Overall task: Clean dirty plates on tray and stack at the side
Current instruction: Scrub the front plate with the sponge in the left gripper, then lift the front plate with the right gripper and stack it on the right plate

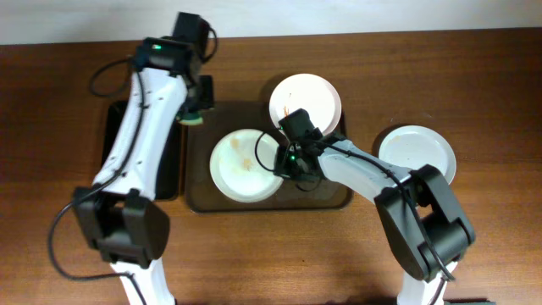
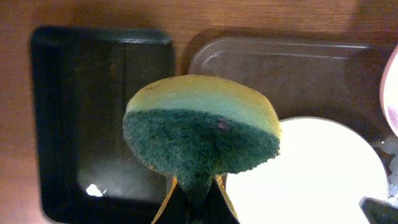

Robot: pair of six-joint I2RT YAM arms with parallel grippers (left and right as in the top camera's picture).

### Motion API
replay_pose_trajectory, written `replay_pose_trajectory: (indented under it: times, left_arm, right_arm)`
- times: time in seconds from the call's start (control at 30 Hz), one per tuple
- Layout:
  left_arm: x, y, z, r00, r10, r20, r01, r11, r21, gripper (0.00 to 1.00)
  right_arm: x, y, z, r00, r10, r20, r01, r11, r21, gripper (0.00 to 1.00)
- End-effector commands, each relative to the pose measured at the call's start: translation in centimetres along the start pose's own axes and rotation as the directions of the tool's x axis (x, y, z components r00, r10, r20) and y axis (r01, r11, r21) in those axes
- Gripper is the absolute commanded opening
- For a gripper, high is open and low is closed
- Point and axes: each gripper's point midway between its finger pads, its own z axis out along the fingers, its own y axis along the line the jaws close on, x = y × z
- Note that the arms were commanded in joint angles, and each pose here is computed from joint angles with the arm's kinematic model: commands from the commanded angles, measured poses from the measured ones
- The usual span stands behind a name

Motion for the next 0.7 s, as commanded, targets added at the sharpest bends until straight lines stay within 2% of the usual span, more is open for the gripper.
replay_pose_trajectory:
  times: [0.0, 0.03, 0.1, 0.17, 0.23, 0.3, 0.37, 0.43, 0.5, 0.6, 0.67]
  left_arm:
    - [-0.4, 3.1, -2.6, 0.998, -0.064, 0.030, 0.062, 0.995, 0.077, 0.01]
    - [-0.5, 3.6, -2.4, 0.997, -0.077, 0.016, 0.074, 0.988, 0.133, 0.01]
    - [-0.7, 5.2, -2.1, 0.993, -0.121, 0.007, 0.118, 0.981, 0.156, 0.01]
    - [-0.9, 7.0, -1.8, 0.989, -0.151, 0.009, 0.148, 0.978, 0.144, 0.01]
    - [-0.9, 7.7, -1.6, 0.986, -0.166, 0.007, 0.163, 0.977, 0.139, 0.01]
    - [-1.0, 7.7, -1.3, 0.986, -0.165, 0.003, 0.163, 0.977, 0.138, 0.01]
    - [-0.9, 7.6, -1.1, 0.986, -0.165, -0.002, 0.163, 0.977, 0.137, 0.01]
    - [-1.0, 7.6, -1.1, 0.986, -0.165, 0.000, 0.163, 0.977, 0.138, 0.01]
    - [-1.1, 7.6, -1.1, 0.986, -0.166, 0.006, 0.163, 0.977, 0.138, 0.01]
    - [-1.2, 7.6, -1.1, 0.986, -0.166, 0.008, 0.163, 0.977, 0.138, 0.01]
    - [-1.2, 7.7, -1.1, 0.986, -0.166, 0.009, 0.163, 0.977, 0.134, 0.01]
  right_arm:
    - [-2.2, 1.3, -6.2, 0.977, -0.154, 0.150, 0.143, 0.986, 0.084, 0.04]
    - [-2.5, 1.4, -8.6, 0.958, -0.208, 0.199, 0.180, 0.973, 0.147, 0.04]
    - [-2.7, 2.7, -12.3, 0.905, -0.315, 0.287, 0.249, 0.937, 0.246, 0.04]
    - [-2.9, 3.5, -16.1, 0.808, -0.437, 0.394, 0.245, 0.859, 0.450, 0.04]
    - [-2.9, 4.5, -19.4, 0.658, -0.572, 0.489, 0.169, 0.745, 0.645, 0.04]
    - [-2.5, 5.6, -23.0, 0.493, -0.682, 0.540, 0.029, 0.633, 0.774, 0.04]
    - [-2.0, 6.4, -25.4, 0.401, -0.737, 0.544, -0.055, 0.573, 0.817, 0.04]
    - [-1.6, 6.9, -26.7, 0.353, -0.777, 0.522, -0.091, 0.527, 0.845, 0.04]
    - [-1.1, 7.4, -27.5, 0.316, -0.789, 0.528, -0.126, 0.516, 0.847, 0.04]
    - [-1.0, 7.6, -27.6, 0.311, -0.786, 0.534, -0.127, 0.523, 0.843, 0.04]
    - [-1.0, 7.8, -26.6, 0.332, -0.771, 0.544, -0.085, 0.550, 0.831, 0.04]
